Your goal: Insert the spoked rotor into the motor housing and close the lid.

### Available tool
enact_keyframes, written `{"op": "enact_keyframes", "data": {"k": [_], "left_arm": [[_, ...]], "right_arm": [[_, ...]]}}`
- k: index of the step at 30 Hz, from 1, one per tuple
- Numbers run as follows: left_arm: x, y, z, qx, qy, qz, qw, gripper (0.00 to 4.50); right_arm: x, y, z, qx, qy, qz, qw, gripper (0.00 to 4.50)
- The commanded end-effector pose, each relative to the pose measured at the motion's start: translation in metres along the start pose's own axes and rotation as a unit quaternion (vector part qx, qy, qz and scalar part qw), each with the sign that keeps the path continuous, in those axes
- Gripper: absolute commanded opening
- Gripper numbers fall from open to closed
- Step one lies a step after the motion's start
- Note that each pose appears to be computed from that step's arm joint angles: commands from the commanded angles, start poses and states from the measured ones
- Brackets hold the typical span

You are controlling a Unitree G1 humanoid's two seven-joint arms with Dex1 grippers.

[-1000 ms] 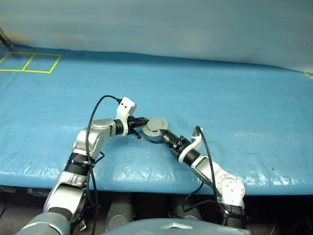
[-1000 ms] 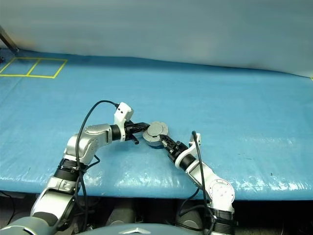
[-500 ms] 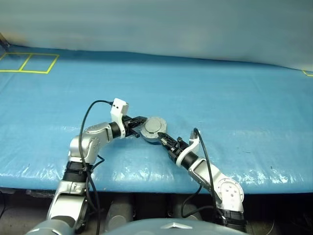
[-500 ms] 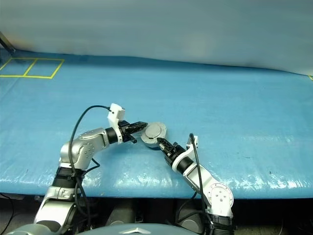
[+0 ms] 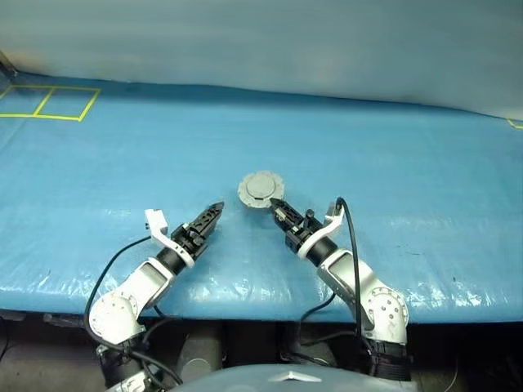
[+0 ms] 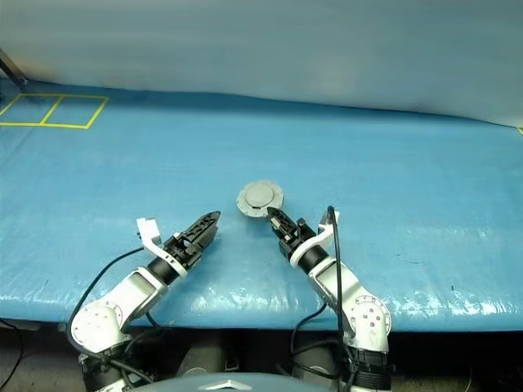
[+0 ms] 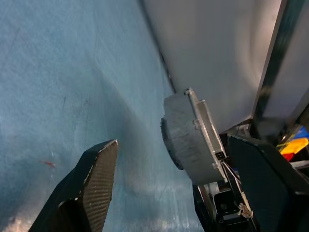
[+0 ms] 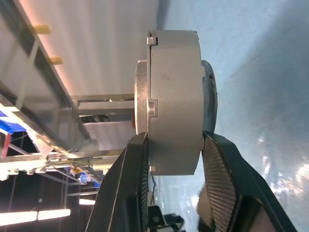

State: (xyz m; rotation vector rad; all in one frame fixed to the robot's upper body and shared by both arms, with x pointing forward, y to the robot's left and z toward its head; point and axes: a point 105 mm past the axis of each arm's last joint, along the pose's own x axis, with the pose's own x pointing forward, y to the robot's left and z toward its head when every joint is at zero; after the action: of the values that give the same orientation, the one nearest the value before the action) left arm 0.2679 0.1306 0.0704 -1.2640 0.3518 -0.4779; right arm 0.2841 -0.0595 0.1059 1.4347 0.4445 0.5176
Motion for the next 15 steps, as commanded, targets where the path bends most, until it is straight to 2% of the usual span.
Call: {"op": "enact_keyframes", "data": {"k": [1,5,15], "left_arm": [[0.007,-0.023,-0.018,-0.074,-0.018,-0.074,0.994,4.5],[0.006,-0.038,-0.022,-0.121,-0.032,-0.133,0.983,4.5],[0.01,-0.036,-0.03,-0.141,-0.013,-0.129,0.981,4.5]], "right_arm": [[0.004,0.039,-0.007,-0.003,0.013,0.074,0.997,1.28],[0.005,0.042,-0.014,-0.004,0.03,0.079,0.996,1.28],[0.003,0.041,-0.035,0.001,0.072,0.074,0.995,1.28]]}}
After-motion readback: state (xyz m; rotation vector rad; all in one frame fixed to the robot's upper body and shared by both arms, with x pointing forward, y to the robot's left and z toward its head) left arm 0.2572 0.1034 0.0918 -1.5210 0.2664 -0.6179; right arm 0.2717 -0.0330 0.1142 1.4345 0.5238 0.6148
